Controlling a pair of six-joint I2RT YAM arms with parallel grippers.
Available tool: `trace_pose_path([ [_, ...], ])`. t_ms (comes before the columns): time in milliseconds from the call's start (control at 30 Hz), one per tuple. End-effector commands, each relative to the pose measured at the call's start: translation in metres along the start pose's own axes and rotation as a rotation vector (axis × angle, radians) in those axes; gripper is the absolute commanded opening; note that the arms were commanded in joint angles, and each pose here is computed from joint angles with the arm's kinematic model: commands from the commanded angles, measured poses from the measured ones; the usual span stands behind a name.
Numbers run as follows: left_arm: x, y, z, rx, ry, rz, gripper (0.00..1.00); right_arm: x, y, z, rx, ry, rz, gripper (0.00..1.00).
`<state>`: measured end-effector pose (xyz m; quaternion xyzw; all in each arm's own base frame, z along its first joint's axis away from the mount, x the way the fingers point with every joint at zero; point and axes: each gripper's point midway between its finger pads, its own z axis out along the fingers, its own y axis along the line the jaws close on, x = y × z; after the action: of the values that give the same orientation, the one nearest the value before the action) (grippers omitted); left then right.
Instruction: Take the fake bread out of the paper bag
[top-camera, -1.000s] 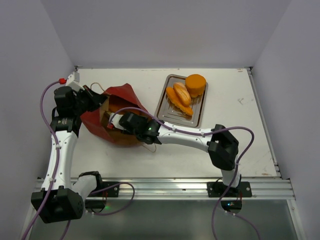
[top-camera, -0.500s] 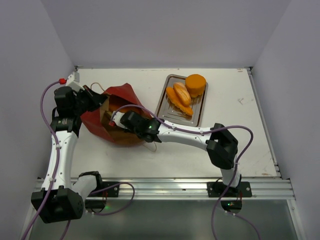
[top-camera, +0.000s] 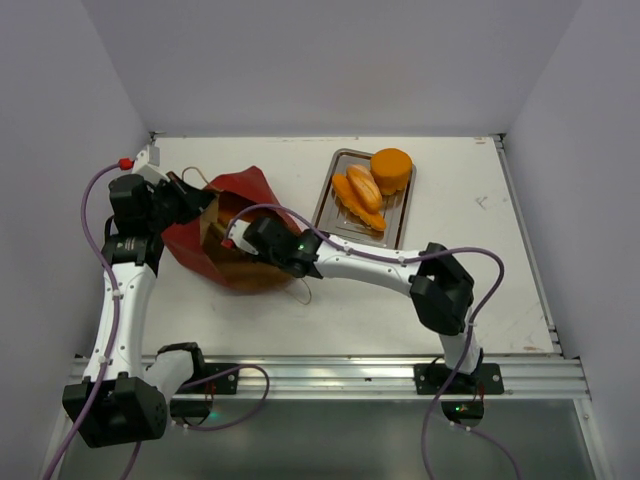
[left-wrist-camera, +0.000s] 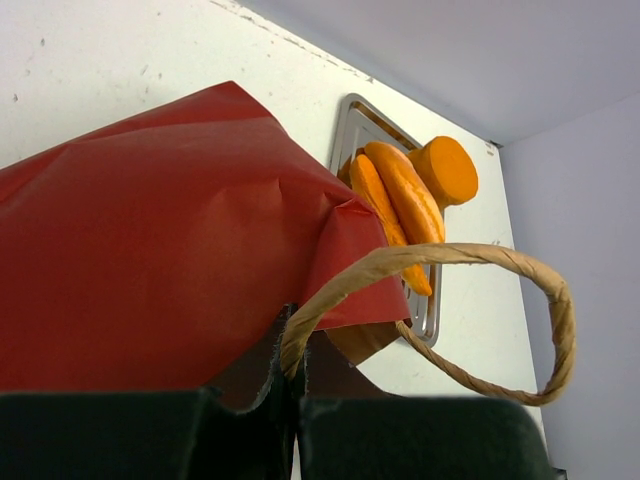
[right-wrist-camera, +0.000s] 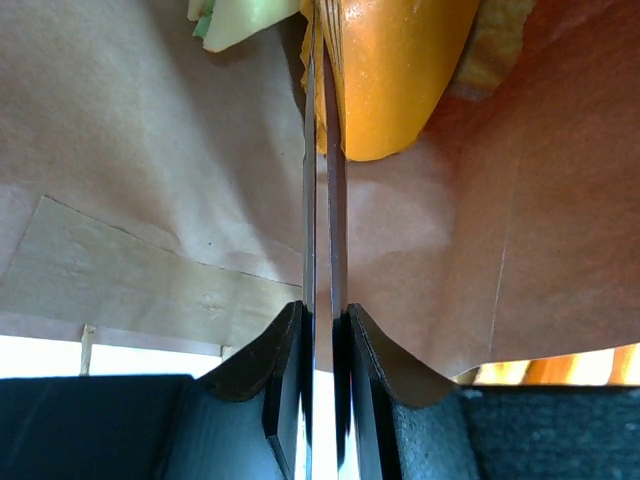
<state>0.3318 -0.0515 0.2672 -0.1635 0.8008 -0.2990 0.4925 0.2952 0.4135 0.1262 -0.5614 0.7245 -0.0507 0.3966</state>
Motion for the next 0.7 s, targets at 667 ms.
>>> trace_pose_path([
  [667,-0.013,-0.007,-0.001,0.017,-0.039,0.018,0.00,-0.018,-0.017,-0.087,-0.203,-0.220,0.056,0.00],
])
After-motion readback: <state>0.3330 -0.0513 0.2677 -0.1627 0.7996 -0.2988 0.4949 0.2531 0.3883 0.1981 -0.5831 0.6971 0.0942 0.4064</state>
